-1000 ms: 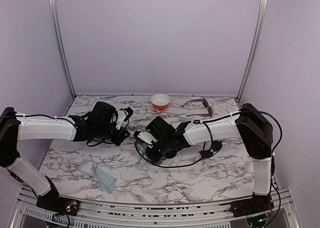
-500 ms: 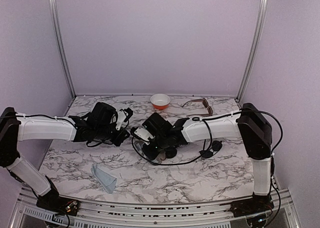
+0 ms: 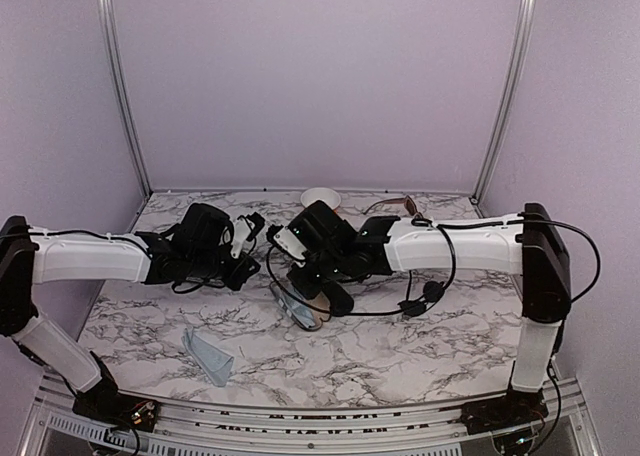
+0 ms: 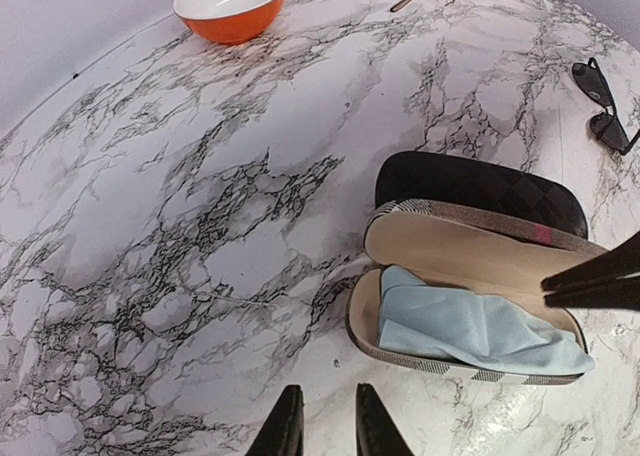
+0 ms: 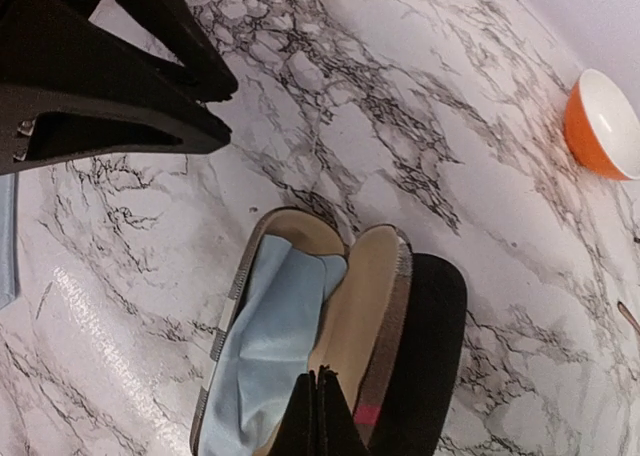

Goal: Organize the sunglasses
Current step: Adjust the folded cleaning cloth on the sunglasses case, then pick up the sunglasses from the center of the board.

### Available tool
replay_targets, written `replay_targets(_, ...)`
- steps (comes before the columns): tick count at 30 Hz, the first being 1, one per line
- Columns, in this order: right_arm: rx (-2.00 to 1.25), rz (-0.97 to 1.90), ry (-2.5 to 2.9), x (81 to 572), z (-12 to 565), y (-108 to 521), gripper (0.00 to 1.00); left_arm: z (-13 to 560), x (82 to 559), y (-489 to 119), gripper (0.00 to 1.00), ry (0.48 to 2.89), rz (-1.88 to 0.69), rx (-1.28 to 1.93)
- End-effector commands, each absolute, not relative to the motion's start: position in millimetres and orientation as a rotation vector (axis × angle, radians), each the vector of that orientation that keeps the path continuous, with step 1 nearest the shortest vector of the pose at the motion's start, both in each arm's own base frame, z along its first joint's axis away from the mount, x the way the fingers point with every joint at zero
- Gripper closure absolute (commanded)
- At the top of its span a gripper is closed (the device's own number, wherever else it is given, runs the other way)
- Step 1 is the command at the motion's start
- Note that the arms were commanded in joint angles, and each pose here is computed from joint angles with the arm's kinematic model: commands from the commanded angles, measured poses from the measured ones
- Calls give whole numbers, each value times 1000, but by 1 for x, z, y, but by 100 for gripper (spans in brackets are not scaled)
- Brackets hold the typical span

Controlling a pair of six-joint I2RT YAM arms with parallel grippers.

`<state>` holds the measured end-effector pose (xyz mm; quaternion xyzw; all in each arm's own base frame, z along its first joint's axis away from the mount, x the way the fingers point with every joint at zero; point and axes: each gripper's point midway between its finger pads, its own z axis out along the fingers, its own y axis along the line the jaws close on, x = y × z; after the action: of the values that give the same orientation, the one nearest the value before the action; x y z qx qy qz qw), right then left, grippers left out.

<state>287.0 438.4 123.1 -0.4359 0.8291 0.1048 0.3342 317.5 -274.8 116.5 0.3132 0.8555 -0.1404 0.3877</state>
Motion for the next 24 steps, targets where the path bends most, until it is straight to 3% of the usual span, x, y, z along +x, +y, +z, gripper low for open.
replay_targets(1,-937,157,2115,300,172,405,100,138,322,-273,81,2116,-370,740)
replay_targets(4,-815,103,2130,306,188,378,100,151,326,-268,78,2092,-345,700)
replay_targets(10,-675,67,2115,312,215,339,100,183,333,-254,56,2035,-295,586)
replay_targets(13,-646,44,2088,315,229,327,97,194,341,-234,36,2025,-195,480)
replay_targets(17,-567,-21,2073,323,244,300,79,209,345,-201,3,2004,-66,316)
replay_targets(21,-456,-32,2081,334,249,263,75,218,340,-205,1,2008,-167,249)
replay_targets(24,-331,-27,2080,344,254,229,56,220,335,-232,1,2015,-338,312)
